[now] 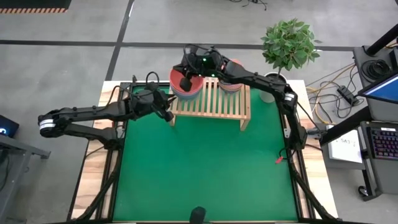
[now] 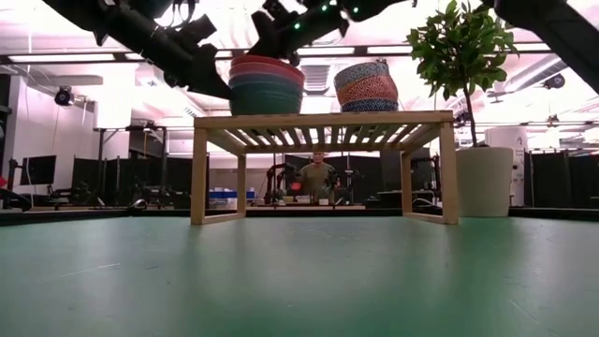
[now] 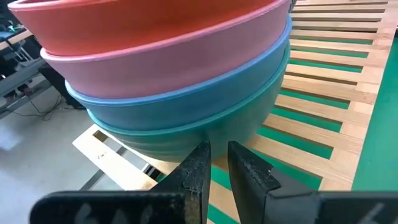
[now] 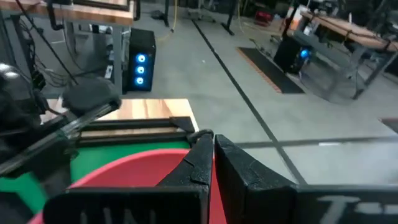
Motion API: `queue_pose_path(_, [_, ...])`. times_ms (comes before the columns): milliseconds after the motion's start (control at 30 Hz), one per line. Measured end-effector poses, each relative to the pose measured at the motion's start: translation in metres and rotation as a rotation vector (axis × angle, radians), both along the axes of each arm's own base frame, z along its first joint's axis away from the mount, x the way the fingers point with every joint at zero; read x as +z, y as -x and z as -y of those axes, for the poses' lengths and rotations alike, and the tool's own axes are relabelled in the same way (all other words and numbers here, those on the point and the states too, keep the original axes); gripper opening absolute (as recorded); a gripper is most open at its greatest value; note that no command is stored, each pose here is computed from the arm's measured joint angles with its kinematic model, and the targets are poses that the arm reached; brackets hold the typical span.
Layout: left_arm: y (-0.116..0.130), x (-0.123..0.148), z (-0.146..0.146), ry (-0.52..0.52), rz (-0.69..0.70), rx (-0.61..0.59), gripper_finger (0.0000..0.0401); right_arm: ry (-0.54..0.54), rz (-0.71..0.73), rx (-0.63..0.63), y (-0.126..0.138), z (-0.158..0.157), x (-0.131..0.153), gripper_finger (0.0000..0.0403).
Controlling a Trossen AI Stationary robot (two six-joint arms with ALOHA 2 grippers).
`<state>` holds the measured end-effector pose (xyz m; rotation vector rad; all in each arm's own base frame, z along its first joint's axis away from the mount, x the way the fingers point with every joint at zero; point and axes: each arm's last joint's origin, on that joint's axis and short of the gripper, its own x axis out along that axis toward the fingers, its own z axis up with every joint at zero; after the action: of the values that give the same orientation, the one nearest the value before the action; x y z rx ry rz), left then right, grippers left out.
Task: Place and stack bowls onto a shelf
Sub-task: Stack the orange bowl on top of the pink bowl on the shelf, then return to Home Position
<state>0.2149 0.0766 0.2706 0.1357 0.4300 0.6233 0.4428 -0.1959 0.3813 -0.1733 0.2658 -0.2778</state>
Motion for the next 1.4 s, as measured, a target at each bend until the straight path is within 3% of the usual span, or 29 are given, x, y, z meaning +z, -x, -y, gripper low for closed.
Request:
queue_pose_path(300, [0.000, -0.001, 0.000, 0.004, -0.011, 0.001, 0.0038, -0.047, 0.003, 0.090, -0.022, 0.004, -0.031, 0.0009])
queue_pose_path(567, [0.001, 0.000, 0.001, 0.002, -0.003, 0.003, 0.0038, -0.052, 0.007, 0.087, -0.009, -0.002, -0.011, 0.0009])
queue_pose_path(767, [0.018, 0.015, 0.019, 0.017, 0.041, -0.061, 0.0038, -0.023, -0.053, 0.150, 0.037, -0.025, 0.038, 0.0009])
queue_pose_path(933, [0.054, 0.030, 0.045, 0.007, 0.098, -0.168, 0.0038, -0.092, -0.103, 0.311, 0.077, -0.057, 0.044, 0.0009])
queue_pose_path(1067, [0.083, 0.024, 0.062, 0.001, 0.163, -0.367, 0.0038, -0.041, -0.154, 0.416, 0.117, -0.097, 0.029, 0.0009])
queue_pose_path(1200, [0.099, 0.004, 0.071, 0.005, 0.325, -0.594, 0.0038, -0.049, -0.149, 0.560, 0.148, -0.146, -0.012, 0.0009])
queue_pose_path(1400, [0.113, -0.027, 0.071, -0.024, 0.441, -0.582, 0.0038, -0.017, 0.029, 0.604, 0.192, -0.188, -0.056, 0.0009])
